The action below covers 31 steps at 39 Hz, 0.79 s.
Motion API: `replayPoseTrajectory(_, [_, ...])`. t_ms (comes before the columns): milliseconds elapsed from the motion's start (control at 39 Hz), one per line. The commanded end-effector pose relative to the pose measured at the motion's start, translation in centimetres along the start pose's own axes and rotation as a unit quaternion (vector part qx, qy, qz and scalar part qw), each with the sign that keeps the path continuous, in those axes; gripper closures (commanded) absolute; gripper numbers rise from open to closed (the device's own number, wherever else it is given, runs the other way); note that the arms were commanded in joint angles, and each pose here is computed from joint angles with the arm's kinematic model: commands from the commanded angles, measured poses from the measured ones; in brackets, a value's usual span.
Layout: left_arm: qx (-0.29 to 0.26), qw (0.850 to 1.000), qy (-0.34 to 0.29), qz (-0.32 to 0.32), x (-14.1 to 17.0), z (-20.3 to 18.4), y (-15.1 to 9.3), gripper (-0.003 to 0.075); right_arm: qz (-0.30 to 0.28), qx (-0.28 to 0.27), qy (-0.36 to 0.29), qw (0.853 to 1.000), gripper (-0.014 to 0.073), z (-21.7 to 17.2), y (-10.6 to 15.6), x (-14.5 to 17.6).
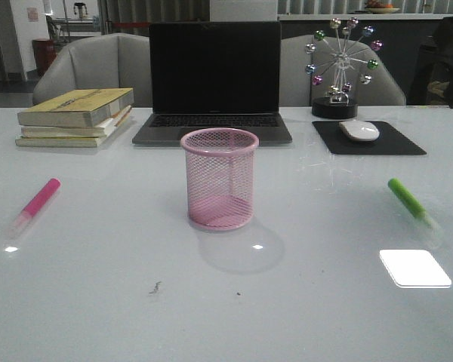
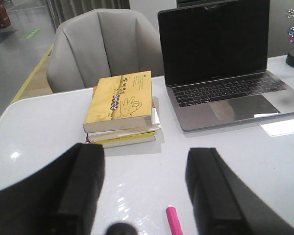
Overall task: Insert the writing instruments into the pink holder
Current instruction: 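Lower the right gripper over the green marker and close on it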
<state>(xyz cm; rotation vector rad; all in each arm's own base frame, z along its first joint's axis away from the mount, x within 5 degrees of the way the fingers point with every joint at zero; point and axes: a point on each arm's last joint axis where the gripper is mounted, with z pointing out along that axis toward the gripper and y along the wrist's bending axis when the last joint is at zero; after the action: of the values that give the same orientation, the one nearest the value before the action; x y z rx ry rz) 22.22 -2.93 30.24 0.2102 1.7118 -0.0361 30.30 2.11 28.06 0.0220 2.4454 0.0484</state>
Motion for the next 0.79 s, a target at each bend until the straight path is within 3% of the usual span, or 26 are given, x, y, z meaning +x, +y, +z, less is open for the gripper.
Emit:
replayPoseTrajectory(0, [0.001,0.998,-0.066,-0.012,-2.3,-0.3,0.0,0.0283,-0.001,-0.001,-0.022,1.0,0.0146,0.2,0.2,-2.8])
replayPoseTrajectory(282, [0.001,0.998,-0.066,-0.012,-2.3,-0.3,0.0,0.0283,0.002,0.008,0.079,0.997,0.0146,5.9,0.5,-4.7])
replayPoseTrajectory(768, [0.001,0.998,-0.066,-0.012,-2.3,-0.3,0.0,0.0283,0.001,0.015,0.156,0.988,0.0146,13.5,0.6,-4.6])
